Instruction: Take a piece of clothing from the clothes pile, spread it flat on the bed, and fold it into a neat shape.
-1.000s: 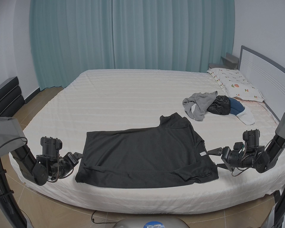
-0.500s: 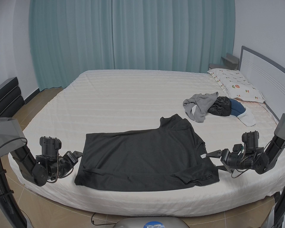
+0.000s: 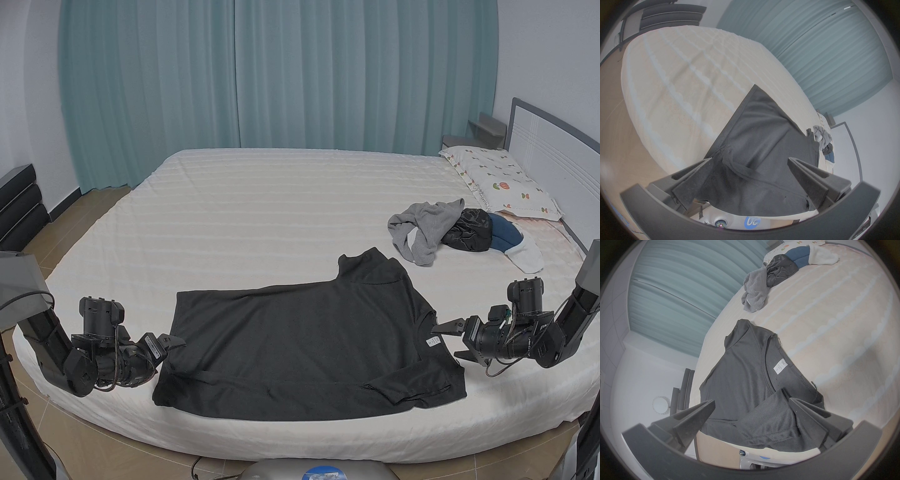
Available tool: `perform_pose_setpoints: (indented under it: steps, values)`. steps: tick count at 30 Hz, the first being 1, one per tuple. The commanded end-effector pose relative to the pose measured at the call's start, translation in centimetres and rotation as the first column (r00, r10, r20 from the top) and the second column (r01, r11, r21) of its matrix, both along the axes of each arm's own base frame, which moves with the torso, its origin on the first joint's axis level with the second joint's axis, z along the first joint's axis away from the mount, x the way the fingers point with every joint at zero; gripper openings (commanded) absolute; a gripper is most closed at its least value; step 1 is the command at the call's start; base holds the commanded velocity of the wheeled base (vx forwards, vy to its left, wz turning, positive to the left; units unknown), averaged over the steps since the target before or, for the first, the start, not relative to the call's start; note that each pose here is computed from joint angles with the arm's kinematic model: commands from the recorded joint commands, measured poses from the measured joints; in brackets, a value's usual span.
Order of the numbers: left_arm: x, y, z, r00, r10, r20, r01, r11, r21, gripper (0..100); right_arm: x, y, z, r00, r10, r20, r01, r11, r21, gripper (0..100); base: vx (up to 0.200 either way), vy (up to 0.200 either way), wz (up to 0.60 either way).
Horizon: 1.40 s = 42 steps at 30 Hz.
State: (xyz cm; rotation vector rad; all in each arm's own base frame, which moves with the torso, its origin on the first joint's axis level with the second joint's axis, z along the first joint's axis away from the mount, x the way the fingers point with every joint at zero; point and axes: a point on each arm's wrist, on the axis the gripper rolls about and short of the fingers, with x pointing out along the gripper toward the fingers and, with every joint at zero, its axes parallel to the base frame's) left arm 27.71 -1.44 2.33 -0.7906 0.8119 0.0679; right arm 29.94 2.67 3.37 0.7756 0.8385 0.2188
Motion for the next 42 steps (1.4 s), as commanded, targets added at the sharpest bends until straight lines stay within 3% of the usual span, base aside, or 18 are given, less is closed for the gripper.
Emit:
perform_pose_setpoints:
  steps: [1,15,16,30,42]
  values:
    - [0.1,0.5,-0.7,1.0,-0.001,-0.027,0.001,1.0,0.001,100,0.1,0.0,-0.3,1.0,0.004,-0.005,-0.004,1.0,-0.005,100,0.0,0.0,0.0]
    - [2.6,0.9,-3.0,0.999,-0.01,-0.04,0.01,1.0,0.019,100,1.0,0.1,-2.0,0.998,0.029,0.05,-0.027,0.998,-0.051,100,0.0,0.0,0.0]
    - [2.6,0.9,-2.9,0.999,-0.011,-0.039,0.011,1.0,0.017,0,1.0,0.1,-2.0,0.998,0.029,0.05,-0.027,0.998,-0.051,100,0.0,0.0,0.0]
    - [1.4,2.5,-3.3,0.996,0.041,-0.079,-0.04,0.999,0.011,0,1.3,0.1,-2.5,0.999,0.007,0.042,-0.003,0.997,-0.078,100,0.0,0.0,0.0]
    - [1.7,2.6,-2.6,0.996,0.071,-0.059,-0.072,0.997,-0.015,0,2.9,0.3,-3.9,0.993,0.089,0.074,-0.079,0.988,-0.133,100,0.0,0.0,0.0]
